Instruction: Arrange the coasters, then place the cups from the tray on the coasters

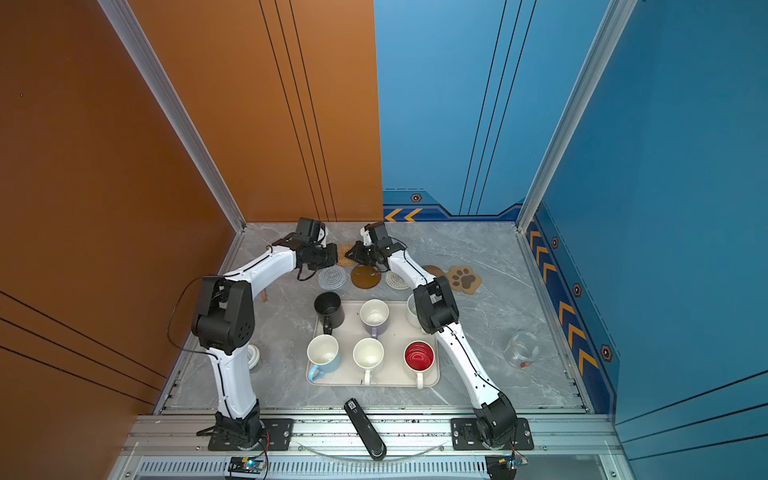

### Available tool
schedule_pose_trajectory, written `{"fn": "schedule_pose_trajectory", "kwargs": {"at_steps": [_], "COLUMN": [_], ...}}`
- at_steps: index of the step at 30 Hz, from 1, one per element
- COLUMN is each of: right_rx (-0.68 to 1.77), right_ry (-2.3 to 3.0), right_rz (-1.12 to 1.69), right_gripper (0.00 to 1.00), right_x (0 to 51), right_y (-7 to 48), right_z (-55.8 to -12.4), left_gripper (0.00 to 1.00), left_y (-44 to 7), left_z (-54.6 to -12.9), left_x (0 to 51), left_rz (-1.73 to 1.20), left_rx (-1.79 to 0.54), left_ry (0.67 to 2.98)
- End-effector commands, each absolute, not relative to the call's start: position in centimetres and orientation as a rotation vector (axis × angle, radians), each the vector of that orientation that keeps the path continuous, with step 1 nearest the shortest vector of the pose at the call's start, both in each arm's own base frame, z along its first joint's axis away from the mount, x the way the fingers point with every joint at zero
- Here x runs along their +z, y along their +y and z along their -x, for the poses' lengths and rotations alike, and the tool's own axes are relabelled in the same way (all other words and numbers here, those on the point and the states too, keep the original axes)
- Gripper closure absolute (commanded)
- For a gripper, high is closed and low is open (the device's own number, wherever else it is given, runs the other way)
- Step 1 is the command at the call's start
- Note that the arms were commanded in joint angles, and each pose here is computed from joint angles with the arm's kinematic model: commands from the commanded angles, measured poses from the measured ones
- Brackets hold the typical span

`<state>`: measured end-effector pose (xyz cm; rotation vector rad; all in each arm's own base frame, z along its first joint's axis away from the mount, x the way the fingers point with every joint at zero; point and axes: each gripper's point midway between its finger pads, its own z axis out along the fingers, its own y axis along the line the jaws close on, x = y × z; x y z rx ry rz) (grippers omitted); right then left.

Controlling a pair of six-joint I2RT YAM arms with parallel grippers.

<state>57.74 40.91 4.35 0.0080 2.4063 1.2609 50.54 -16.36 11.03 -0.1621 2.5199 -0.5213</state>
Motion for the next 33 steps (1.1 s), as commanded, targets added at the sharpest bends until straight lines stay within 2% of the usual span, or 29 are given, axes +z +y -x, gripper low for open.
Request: {"fn": "schedule_pose_trajectory", "kwargs": {"at_steps": [1, 7, 14, 24, 27, 33], "right_rx": [1.394, 1.526, 1.535, 1.17, 0.987, 0.811], "right_ry": [2.191, 1.99, 1.946, 2.16, 2.297, 2.414], "right_rz": [-0.019, 0.032, 0.018, 0.024, -0.003, -0.065], "right_gripper": [0.76, 0.71, 0.73, 0.76, 0.78, 0.86], "right_x": [11.6, 17.8, 20.8, 21.2, 18.7, 17.4], "right_y": [40.6, 40.7, 37.9, 30.5, 27.6, 22.9], "right_z": [-59.7, -59.6, -58.5, -54.9, -52.6, -47.3], "left_gripper": [0.99, 1.0, 1.0, 0.99, 0.98, 0.96], "left_y": [-16.6, -16.7, -16.8, -18.2, -18.7, -19.3], "left_z": [-51.5, -52.3, -54.3, -58.2, -58.7, -58.8], "left_x": [11.7, 11.7, 11.1, 10.0, 9.0, 6.9], "left_rz": [0.175, 0.165, 0.132, 0.042, 0.005, -0.038], "left_rx": [-0.553, -0.551, -0.529, -0.523, -0.52, -0.495], "left_ry": [2.496, 2.488, 2.507, 2.557, 2.585, 2.63]}}
